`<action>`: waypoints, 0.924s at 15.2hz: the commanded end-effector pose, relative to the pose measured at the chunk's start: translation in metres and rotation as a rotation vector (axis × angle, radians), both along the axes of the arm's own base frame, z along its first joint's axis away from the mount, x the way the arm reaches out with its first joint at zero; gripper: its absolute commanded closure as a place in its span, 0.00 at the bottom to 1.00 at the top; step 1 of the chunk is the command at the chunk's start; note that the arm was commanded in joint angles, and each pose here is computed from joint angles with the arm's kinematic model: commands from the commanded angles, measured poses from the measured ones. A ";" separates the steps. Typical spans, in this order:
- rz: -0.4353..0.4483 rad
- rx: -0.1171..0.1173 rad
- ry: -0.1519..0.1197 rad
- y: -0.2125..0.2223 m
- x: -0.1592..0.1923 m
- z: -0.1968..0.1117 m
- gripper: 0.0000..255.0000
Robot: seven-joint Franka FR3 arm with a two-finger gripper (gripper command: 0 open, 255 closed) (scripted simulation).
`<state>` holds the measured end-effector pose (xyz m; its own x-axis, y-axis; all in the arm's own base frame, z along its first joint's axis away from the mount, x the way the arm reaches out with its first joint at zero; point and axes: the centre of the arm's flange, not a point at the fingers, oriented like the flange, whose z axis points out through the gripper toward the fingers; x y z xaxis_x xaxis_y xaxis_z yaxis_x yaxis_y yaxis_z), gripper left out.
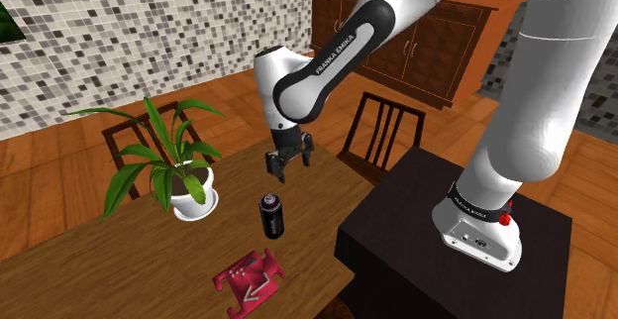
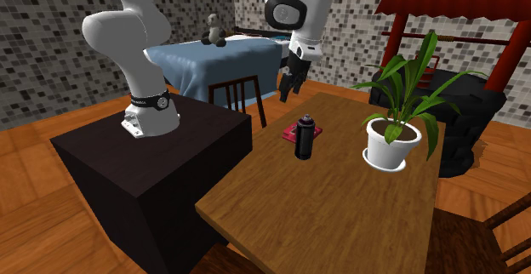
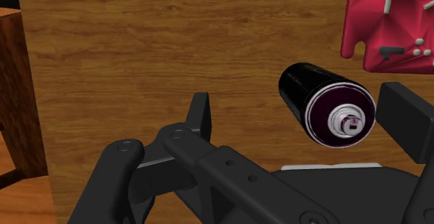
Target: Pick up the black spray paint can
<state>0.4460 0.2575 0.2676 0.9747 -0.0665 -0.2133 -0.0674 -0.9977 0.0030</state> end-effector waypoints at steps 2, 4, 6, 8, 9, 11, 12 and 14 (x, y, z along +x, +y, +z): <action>-0.028 0.006 0.017 0.021 0.014 -0.027 0.00; -0.046 0.010 0.027 0.037 0.024 -0.047 0.00; -0.063 0.014 0.038 0.052 0.034 -0.066 0.00; -0.075 0.016 0.045 0.062 0.041 -0.079 0.00; -0.075 0.016 0.045 0.062 0.041 -0.084 0.00; -0.075 0.016 0.045 0.062 0.041 -0.095 0.00; -0.075 0.016 0.045 0.062 0.041 -0.100 0.00; -0.075 0.016 0.045 0.062 0.041 -0.111 0.00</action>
<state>0.4870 0.3194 0.1632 0.9563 -0.1353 -0.2590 -0.1423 -0.9898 -0.0084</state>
